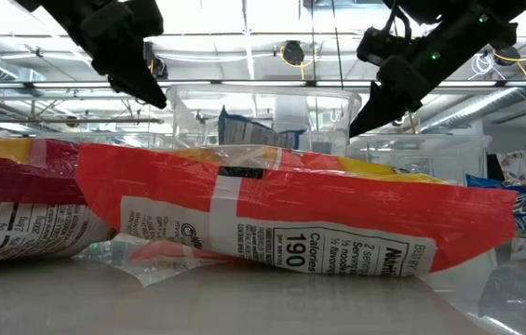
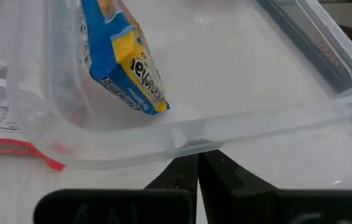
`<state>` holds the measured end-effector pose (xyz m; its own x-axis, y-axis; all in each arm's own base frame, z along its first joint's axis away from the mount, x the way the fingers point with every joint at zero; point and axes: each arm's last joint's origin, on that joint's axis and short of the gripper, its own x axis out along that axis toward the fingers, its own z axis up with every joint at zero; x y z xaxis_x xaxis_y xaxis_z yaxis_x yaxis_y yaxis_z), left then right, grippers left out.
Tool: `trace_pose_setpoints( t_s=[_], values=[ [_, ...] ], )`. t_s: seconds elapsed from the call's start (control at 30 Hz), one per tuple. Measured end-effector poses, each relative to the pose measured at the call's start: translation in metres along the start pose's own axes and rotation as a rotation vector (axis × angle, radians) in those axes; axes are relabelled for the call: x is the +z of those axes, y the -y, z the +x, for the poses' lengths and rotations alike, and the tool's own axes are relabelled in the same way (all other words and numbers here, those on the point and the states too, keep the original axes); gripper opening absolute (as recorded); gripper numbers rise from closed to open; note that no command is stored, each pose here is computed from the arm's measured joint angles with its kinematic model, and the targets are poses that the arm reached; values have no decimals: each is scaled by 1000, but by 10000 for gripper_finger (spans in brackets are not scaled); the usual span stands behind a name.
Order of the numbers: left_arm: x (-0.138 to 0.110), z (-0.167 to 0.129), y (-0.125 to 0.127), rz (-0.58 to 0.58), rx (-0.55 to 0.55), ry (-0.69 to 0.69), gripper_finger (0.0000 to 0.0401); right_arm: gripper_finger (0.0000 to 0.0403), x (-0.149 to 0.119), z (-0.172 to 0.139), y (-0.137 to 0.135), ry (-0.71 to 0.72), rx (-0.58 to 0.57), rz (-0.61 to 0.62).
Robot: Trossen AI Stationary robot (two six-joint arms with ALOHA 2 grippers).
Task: Sort Maruchan noodles
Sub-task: Adjust the bottom transparent bin, then put the blue noodle pack into the bottom transparent bin
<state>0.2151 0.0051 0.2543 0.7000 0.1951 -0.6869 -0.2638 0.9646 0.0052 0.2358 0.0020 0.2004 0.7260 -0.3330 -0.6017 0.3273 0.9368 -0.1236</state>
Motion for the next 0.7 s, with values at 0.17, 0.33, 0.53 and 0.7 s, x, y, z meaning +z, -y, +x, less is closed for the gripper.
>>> trace_pose_setpoints(
  t_s=[0.17, 0.33, 0.53, 0.7],
  values=[
    [-3, 0, 0, 5, -11, -30, 127, 4, -1, -2, -1, -18, 73, 1],
    [-6, -6, -2, 3, -9, -50, 127, 4, -1, -16, 5, -29, 69, 48],
    [-9, -20, -2, -12, -21, -38, 127, 4, -7, -39, 7, -83, 101, 174],
    [-10, -36, 1, -25, -59, 9, 127, 4, -8, -64, -8, -73, 223, 396]
  ],
)
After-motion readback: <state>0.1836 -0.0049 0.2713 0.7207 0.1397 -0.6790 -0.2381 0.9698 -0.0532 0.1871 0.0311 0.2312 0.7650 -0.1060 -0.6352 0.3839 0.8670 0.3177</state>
